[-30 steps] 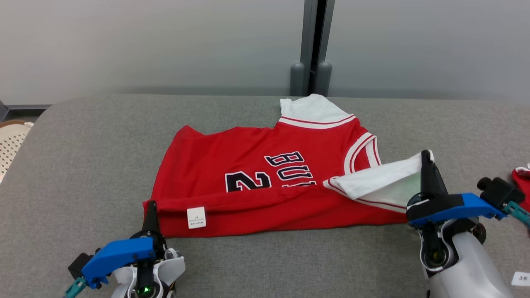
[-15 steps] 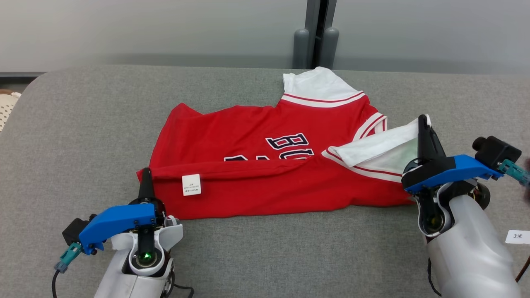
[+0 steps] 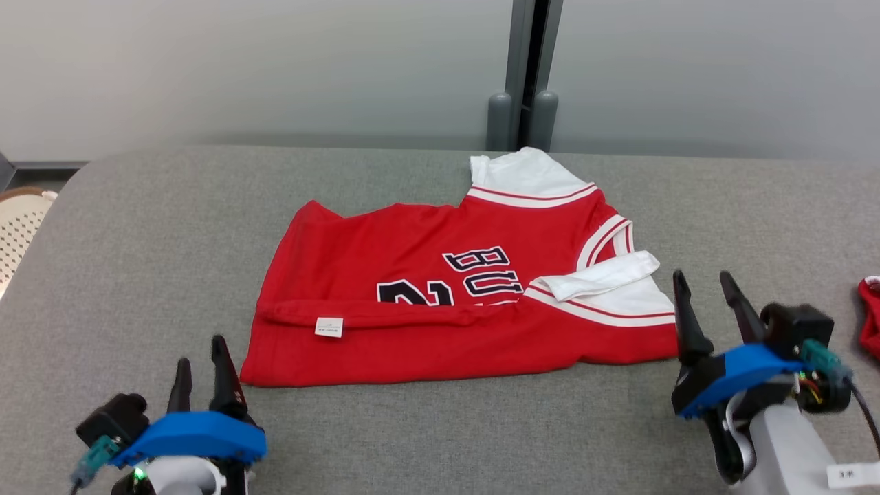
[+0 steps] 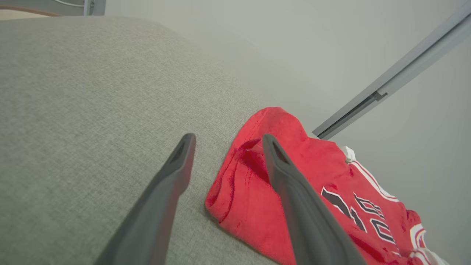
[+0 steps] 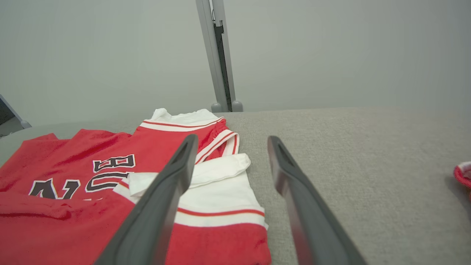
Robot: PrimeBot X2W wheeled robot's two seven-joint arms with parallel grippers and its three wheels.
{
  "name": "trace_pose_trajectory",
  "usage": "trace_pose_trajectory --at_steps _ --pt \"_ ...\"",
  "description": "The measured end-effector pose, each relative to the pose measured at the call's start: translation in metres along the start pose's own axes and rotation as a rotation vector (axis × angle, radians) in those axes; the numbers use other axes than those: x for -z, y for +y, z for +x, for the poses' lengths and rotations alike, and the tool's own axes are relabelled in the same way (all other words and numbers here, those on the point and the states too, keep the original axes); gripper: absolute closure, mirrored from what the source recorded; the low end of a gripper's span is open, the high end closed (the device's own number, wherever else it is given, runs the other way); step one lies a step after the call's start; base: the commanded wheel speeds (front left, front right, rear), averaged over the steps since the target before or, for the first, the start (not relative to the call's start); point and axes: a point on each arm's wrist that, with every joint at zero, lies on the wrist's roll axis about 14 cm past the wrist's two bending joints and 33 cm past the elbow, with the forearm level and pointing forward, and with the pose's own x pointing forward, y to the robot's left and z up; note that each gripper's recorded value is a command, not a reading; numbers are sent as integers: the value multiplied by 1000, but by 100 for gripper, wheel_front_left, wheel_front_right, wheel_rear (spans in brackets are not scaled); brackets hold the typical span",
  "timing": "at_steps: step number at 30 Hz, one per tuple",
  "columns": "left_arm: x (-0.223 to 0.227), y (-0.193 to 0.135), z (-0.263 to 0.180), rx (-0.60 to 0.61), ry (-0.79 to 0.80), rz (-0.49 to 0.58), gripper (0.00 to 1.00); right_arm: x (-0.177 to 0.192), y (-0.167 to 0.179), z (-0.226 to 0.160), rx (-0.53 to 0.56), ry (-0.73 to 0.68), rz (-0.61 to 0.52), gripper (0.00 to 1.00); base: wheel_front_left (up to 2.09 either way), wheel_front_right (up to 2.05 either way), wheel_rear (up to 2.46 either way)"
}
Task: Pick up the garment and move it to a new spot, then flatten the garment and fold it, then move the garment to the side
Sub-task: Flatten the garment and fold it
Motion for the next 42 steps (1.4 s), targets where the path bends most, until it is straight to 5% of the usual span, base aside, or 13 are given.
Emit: trace_pose_trajectory --at_steps 5,15,27,42 --pt "18 7 -36 24 34 251 0 28 -7 -41 13 73 -54 0 0 0 0" --pt "55 15 -82 90 127 509 0 71 -15 -100 37 188 -76 0 0 0 0" --pt "71 16 -87 91 181 485 0 85 -13 -109 34 227 -63 0 0 0 0" --pt "64 2 -6 91 208 487 0 62 -4 -43 -5 162 -77 0 0 0 0"
